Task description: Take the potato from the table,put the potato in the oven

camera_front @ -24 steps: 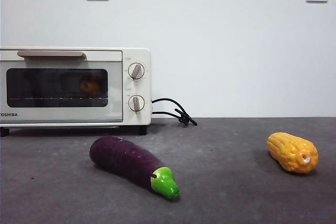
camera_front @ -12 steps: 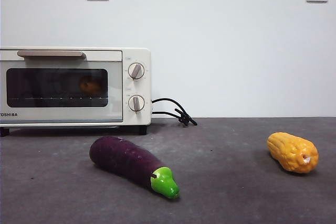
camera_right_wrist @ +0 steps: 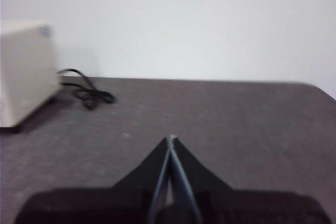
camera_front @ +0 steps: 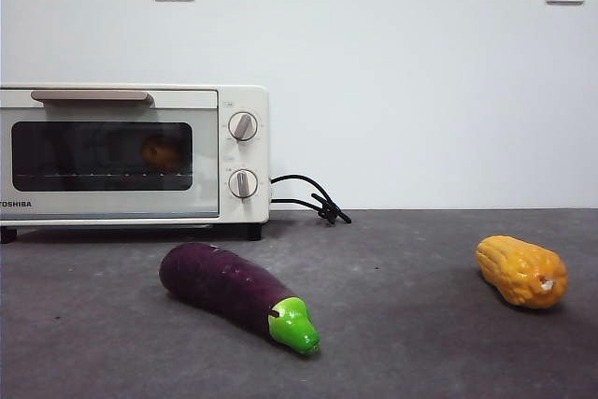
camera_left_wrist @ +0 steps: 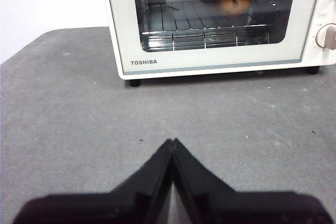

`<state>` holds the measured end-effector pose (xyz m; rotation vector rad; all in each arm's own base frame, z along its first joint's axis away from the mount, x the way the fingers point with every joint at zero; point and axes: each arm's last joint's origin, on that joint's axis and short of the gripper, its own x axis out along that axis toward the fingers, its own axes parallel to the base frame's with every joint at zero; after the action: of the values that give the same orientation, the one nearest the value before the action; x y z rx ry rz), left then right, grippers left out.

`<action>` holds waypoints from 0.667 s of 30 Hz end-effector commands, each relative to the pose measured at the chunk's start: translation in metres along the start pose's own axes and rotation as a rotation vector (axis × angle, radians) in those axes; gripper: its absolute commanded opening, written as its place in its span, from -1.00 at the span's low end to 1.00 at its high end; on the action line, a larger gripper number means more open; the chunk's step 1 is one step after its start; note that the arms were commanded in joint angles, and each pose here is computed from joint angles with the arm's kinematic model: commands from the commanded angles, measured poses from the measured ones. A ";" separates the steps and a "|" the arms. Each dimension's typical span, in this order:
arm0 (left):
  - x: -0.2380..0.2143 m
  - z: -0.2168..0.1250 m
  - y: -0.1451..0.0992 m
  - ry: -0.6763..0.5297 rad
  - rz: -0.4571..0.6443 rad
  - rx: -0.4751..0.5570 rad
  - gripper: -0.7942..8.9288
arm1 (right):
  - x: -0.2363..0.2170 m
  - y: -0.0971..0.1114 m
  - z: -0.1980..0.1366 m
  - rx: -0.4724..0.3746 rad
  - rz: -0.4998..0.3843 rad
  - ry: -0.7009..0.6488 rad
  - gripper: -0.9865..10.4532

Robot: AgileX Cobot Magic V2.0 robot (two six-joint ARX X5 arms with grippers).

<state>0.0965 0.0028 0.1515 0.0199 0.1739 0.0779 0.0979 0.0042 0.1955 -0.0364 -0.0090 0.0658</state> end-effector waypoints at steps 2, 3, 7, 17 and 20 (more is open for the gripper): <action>0.001 -0.002 0.000 0.002 0.002 -0.008 -0.85 | -0.002 -0.004 -0.024 0.065 -0.055 -0.009 -0.82; 0.001 -0.002 0.000 0.001 0.001 -0.008 -0.84 | -0.002 -0.006 -0.029 0.079 -0.068 0.010 -0.82; 0.001 -0.002 0.000 -0.001 0.002 -0.008 -0.85 | -0.002 -0.009 -0.036 0.072 -0.128 0.084 -0.82; 0.002 -0.003 0.000 0.011 0.002 -0.007 -0.84 | -0.003 -0.007 -0.046 0.001 -0.110 0.197 -0.82; 0.002 -0.003 0.000 0.011 0.002 -0.007 -0.84 | -0.003 -0.007 -0.046 0.001 -0.110 0.197 -0.82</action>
<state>0.0971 0.0028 0.1511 0.0197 0.1800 0.0779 0.0952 -0.0050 0.1522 -0.0339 0.1812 -0.0490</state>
